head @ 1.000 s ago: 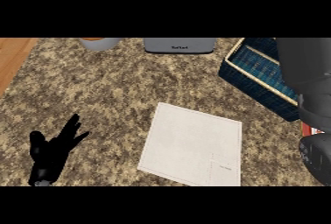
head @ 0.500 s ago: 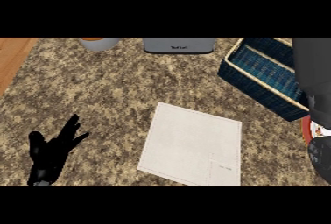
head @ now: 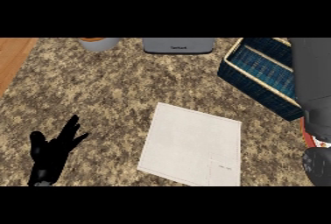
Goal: Pick the squash from the placemat and place it in the basket
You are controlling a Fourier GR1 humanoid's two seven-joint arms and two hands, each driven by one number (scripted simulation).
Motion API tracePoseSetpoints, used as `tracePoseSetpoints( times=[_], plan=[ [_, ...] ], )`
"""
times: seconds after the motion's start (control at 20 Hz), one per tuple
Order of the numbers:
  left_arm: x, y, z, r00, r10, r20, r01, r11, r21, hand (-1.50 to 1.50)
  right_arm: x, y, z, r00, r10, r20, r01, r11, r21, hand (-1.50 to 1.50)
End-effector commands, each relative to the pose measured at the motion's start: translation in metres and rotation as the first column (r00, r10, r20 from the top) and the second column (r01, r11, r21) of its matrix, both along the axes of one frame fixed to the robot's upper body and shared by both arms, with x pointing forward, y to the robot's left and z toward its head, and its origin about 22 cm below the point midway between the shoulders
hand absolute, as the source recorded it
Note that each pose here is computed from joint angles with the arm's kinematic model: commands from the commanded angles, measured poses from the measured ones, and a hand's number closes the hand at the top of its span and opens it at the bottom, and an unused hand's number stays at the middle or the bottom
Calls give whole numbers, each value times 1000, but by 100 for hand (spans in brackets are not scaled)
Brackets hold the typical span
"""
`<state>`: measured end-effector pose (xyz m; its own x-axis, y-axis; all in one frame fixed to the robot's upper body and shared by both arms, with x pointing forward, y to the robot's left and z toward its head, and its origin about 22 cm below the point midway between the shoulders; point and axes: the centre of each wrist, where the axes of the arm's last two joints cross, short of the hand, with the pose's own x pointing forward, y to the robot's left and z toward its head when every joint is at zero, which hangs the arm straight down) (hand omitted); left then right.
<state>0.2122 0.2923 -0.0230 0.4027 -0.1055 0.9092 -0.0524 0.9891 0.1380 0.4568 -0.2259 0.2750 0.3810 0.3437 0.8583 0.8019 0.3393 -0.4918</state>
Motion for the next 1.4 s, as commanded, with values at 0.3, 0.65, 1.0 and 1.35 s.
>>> tracePoseSetpoints(
  times=[0.3,0.65,1.0,1.35],
  plan=[
    [-9,11,-17,991,19,-136,-18,1000,8,0,-3,-47,-22,964,-158,-216,144,986,-80,150],
    [-14,6,-25,987,31,-159,-30,999,12,0,-18,-67,-37,970,-134,-204,102,982,-157,-150],
    [-12,14,-18,987,42,-154,-41,999,6,0,-41,-52,-19,987,-156,-45,151,982,-111,-150],
    [-17,8,-26,989,40,-145,-38,999,19,0,-89,-77,2,960,-277,40,279,959,-55,-150]
  ],
)
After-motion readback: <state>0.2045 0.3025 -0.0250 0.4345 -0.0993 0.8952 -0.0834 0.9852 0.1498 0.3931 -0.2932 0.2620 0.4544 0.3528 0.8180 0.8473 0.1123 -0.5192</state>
